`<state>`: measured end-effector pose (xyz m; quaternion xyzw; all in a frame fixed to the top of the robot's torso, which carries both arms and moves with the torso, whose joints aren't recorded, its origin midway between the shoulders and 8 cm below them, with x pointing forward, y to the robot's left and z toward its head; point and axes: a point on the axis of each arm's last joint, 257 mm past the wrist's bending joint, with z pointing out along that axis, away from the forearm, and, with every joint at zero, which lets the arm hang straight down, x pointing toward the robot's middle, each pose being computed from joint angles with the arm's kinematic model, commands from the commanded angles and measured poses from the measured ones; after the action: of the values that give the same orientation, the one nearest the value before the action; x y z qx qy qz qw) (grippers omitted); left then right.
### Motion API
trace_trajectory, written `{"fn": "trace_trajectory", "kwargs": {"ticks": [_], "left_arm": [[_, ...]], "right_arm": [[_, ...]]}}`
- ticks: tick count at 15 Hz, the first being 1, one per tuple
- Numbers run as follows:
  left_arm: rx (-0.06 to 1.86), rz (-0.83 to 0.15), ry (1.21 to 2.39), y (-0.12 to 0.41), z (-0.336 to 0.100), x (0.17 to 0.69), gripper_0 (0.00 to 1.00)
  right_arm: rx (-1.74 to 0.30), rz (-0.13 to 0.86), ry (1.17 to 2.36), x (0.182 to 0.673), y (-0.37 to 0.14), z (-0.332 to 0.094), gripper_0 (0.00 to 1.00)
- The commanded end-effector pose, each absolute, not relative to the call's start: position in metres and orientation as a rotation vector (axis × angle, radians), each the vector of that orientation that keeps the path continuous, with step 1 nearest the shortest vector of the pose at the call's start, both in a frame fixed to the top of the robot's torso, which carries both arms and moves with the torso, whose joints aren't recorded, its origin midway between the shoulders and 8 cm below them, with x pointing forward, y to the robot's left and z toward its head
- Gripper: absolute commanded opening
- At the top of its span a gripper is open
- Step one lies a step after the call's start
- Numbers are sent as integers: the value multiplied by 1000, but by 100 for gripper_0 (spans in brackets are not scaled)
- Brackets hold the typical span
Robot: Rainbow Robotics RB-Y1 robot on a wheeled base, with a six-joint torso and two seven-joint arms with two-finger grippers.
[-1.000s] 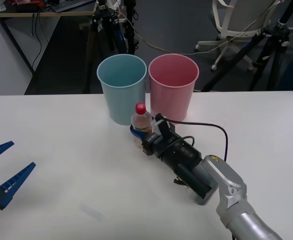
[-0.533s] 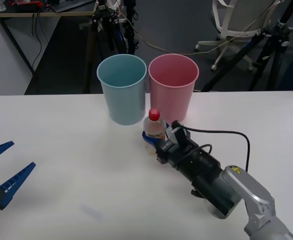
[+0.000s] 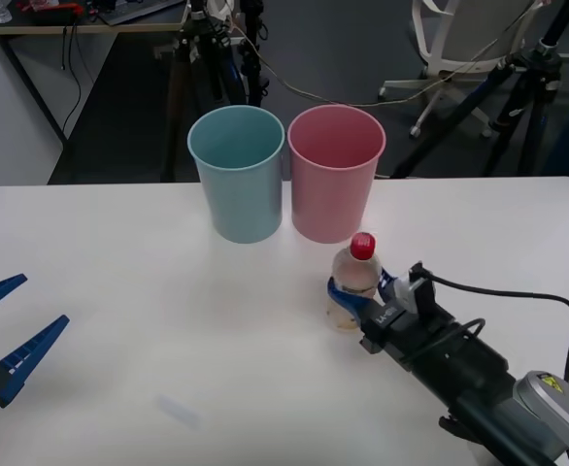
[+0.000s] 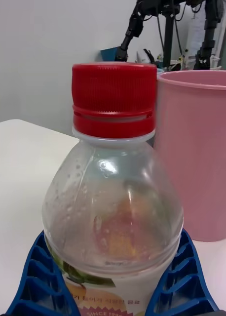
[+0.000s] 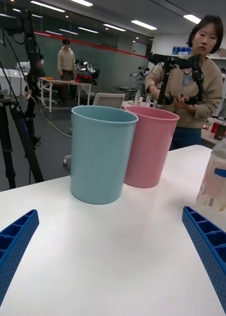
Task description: Grasp the object on the table and drop it into the matching bin: aluminum can to the light blue bin, PET bottle to the pink bin.
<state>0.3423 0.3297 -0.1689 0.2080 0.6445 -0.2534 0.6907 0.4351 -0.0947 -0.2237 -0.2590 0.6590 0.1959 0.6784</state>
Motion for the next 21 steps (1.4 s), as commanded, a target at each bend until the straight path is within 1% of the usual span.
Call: {"fn": "trace_trajectory", "kwargs": {"ticks": [1,6,11,14,21], "left_arm": [[465,-567,1441,330,-169,342,100],[465,-567,1441,330,-169,342,100],[465,-567,1441,330,-169,342,100],[465,-567,1441,330,-169,342,100],[465,-567,1441,330,-169,342,100]], "right_arm": [[-538,404,1484,429,-129,-217,0],[-493,332,1492,416,-186,-207,0],[-462,310,1487,407,-218,-193,0],[-446,322,1467,403,-226,-166,0],[-479,392,1461,400,-232,-82,0]]}}
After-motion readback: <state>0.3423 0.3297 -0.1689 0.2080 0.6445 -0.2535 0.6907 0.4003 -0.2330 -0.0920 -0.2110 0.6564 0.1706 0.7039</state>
